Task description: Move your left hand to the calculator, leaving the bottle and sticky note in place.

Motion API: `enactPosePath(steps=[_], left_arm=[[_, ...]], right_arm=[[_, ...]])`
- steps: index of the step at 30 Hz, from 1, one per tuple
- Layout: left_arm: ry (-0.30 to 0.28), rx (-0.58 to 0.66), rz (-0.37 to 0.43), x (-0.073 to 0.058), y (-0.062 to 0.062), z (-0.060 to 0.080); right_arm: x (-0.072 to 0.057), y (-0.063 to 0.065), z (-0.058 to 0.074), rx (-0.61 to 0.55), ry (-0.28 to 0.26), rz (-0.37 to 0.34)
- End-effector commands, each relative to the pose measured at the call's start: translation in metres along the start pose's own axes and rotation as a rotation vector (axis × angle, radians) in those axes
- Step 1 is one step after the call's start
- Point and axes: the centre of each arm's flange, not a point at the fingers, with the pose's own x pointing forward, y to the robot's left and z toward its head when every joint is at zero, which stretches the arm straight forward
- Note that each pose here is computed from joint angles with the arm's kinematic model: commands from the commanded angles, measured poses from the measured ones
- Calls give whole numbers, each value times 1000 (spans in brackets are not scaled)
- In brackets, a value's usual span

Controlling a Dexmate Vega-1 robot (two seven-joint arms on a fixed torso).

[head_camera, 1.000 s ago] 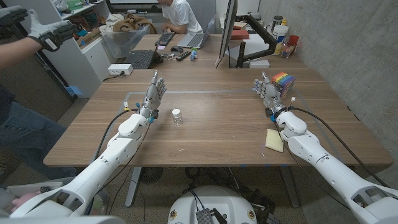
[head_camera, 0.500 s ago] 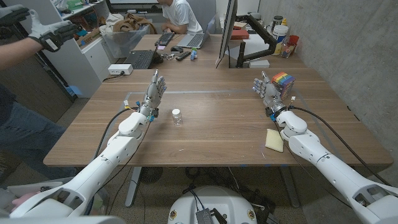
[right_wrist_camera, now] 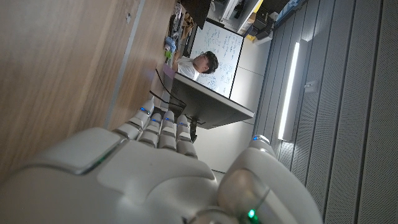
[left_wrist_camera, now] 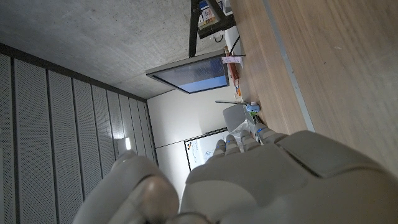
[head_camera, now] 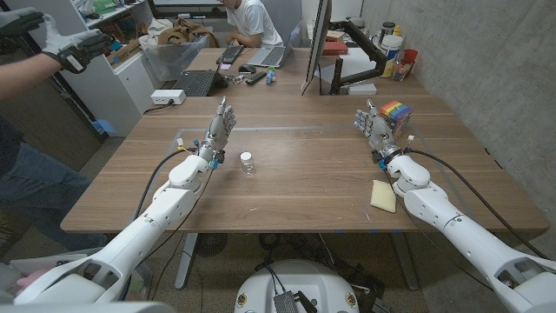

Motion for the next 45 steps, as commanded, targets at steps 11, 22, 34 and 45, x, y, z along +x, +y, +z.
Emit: enactPosePath(steps=[11,22,34,45], left_arm=[[1,73,-45,10,-15,9],[2,97,-34,3,-7,13],[-20,116,-34,-6,0,18],[-37,120,-42,-20,5,17]], right_arm=[[7,-8,1,11,-11,-5],[12,-7,-1,6,0,-6],[14,-1,0,2,-5,-7],[14,2,-1,3,-5,-11]])
